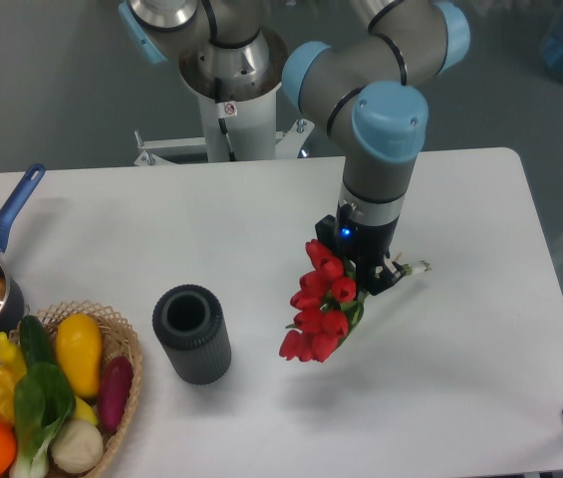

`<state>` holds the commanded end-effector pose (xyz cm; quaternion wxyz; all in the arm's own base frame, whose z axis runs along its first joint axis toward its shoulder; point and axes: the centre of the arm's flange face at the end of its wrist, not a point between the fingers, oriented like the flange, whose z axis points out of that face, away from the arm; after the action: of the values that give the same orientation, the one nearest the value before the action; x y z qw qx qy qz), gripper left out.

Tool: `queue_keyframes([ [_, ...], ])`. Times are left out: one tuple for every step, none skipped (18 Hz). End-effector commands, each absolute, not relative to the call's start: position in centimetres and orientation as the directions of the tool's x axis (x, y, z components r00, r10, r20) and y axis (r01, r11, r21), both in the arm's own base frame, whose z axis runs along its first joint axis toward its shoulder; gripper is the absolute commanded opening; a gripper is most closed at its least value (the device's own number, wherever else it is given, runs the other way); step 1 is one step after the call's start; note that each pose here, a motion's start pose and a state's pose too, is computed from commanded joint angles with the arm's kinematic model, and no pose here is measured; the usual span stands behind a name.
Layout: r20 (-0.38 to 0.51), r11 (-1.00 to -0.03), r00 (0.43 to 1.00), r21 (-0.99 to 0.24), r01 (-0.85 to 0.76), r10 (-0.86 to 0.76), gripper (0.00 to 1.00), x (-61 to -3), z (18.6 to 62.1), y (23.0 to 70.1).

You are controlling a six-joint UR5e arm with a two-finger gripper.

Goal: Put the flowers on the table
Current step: 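Tilt the gripper to lay the tulip bunch sideways and lower it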

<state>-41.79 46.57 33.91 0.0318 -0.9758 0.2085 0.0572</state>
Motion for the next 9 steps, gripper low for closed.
queue_keyframes([
  [-0.123,-0.907,0.902,-0.035,-0.420,-0.413,0.37,-41.8,33.8,46.6],
  [-0.122,-0.906,0.901,-0.033,-0.423,-0.416,0.37,-41.8,33.8,46.5],
  [-0.119,-0.905,0.901,-0.032,-0.424,-0.418,0.37,-41.7,33.6,46.6],
  [-0.116,-0.905,0.901,-0.030,-0.424,-0.418,0.37,-41.7,33.5,46.6],
  [-0.108,-0.905,0.902,-0.028,-0.424,-0.418,0.37,-41.8,33.0,46.7],
  [-0.101,-0.905,0.902,-0.027,-0.425,-0.420,0.38,-41.9,32.5,46.8],
  [-0.100,-0.903,0.900,-0.025,-0.429,-0.425,0.38,-41.7,32.3,47.0],
  [-0.095,-0.902,0.899,-0.024,-0.431,-0.428,0.38,-41.8,31.9,47.2],
  [-0.086,-0.902,0.900,-0.023,-0.431,-0.428,0.38,-42.0,31.2,47.4],
])
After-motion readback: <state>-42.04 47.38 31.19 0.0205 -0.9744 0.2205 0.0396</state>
